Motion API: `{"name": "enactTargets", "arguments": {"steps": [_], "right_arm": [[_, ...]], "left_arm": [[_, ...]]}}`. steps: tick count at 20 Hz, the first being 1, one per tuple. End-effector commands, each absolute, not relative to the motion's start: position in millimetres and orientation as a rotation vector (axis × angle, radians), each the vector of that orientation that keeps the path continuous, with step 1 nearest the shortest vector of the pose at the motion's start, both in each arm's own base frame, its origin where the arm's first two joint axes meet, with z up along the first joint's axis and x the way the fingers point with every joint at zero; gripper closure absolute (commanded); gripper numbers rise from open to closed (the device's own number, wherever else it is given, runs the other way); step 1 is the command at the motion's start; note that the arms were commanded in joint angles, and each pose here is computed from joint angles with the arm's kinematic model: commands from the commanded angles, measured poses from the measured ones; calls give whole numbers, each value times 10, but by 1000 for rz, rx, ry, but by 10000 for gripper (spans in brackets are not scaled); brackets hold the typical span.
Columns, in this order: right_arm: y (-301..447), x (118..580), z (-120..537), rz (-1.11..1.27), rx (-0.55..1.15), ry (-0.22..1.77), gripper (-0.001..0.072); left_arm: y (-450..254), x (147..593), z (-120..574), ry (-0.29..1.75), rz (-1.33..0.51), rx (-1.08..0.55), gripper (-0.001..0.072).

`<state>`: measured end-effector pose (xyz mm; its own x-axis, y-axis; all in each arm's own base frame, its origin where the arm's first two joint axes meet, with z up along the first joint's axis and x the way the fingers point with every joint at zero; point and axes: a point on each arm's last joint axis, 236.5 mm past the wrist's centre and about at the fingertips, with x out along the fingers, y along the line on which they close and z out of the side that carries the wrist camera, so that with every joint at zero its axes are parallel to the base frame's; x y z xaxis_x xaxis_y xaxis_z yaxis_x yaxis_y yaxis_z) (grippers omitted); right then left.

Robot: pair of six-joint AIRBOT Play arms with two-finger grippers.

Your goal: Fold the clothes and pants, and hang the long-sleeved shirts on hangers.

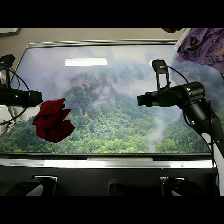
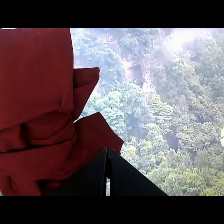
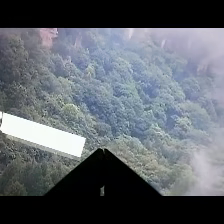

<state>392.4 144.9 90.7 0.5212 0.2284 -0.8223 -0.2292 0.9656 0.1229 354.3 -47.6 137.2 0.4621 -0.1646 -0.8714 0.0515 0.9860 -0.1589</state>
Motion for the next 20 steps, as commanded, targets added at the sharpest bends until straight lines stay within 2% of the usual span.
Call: {"name": "enactTargets", "arguments": {"steps": [1, 11, 12, 13, 14, 16, 20], "right_arm": [[1455, 3925, 910, 275, -1, 984, 681], [1455, 3925, 910, 275, -1, 984, 681], [1455, 3924, 910, 275, 0, 985, 681], [1456, 3922, 909, 275, 0, 985, 681], [1457, 3921, 908, 276, 1, 986, 681], [1456, 3918, 906, 276, 0, 988, 681], [1456, 3915, 904, 276, 0, 989, 681]], "left_arm": [[-474, 3549, 1377, 1079, -133, -116, 686], [-437, 3545, 1309, 1095, -120, -108, 686], [-435, 3534, 1297, 1102, -119, -109, 622], [-390, 3493, 1263, 1125, -89, -121, 469], [-254, 3408, 1182, 1171, 8, -156, -13], [101, 3226, 948, 1254, 185, -153, -13], [377, 3042, 108, 1335, 263, -221, -13]]}}
